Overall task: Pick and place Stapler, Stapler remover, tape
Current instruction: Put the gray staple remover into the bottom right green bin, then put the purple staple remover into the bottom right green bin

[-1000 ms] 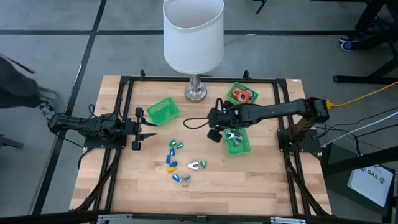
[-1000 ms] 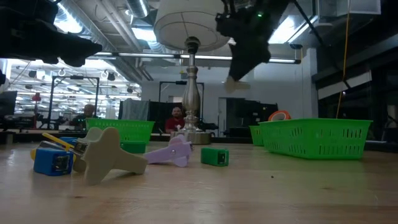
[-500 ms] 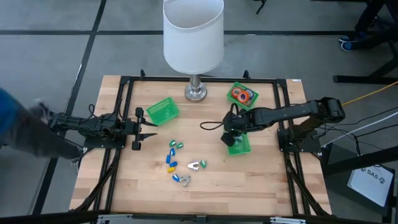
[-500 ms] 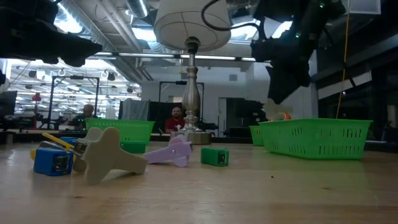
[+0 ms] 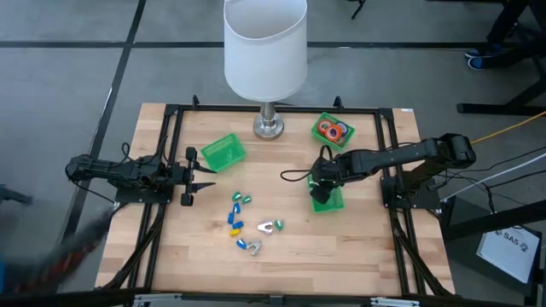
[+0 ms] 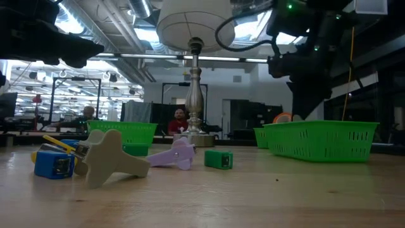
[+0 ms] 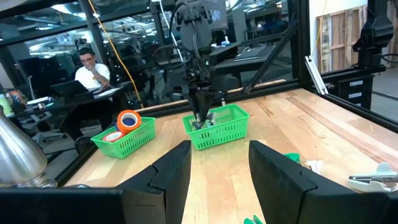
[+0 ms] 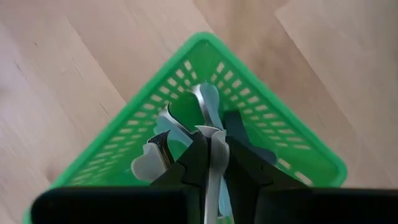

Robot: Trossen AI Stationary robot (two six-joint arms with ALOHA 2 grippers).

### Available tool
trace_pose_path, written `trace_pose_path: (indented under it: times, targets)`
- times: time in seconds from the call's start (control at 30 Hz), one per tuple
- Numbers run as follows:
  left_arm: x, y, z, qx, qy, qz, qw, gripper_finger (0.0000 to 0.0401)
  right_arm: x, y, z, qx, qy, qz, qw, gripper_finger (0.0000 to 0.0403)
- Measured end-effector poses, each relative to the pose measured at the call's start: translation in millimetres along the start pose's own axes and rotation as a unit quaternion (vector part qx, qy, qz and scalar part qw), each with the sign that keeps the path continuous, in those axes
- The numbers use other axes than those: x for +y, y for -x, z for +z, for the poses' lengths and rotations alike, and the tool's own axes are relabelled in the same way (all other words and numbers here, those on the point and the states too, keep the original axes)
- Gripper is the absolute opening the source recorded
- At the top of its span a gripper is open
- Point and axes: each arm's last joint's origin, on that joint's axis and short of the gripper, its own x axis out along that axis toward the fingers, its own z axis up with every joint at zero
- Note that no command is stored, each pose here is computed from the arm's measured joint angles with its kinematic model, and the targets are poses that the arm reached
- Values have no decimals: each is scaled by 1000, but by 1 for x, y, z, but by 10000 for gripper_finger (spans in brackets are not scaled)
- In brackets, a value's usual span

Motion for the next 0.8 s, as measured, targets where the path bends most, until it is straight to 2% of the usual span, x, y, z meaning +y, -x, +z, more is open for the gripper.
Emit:
trace_pose_path:
  times: [0.13,0.53,0.67,0.8]
  targets:
    - [0,0,0,0,0,0,1000,157,1,1,3,-8,22,5,1000,65]
    - [0,0,0,0,0,0,1000,157,14,25,27,-21,71,11,997,212]
    - [0,0,0,0,0,0,1000,157,23,25,34,-23,78,15,997,234]
    - [0,0,0,0,0,0,1000,157,38,23,41,-23,89,24,995,239]
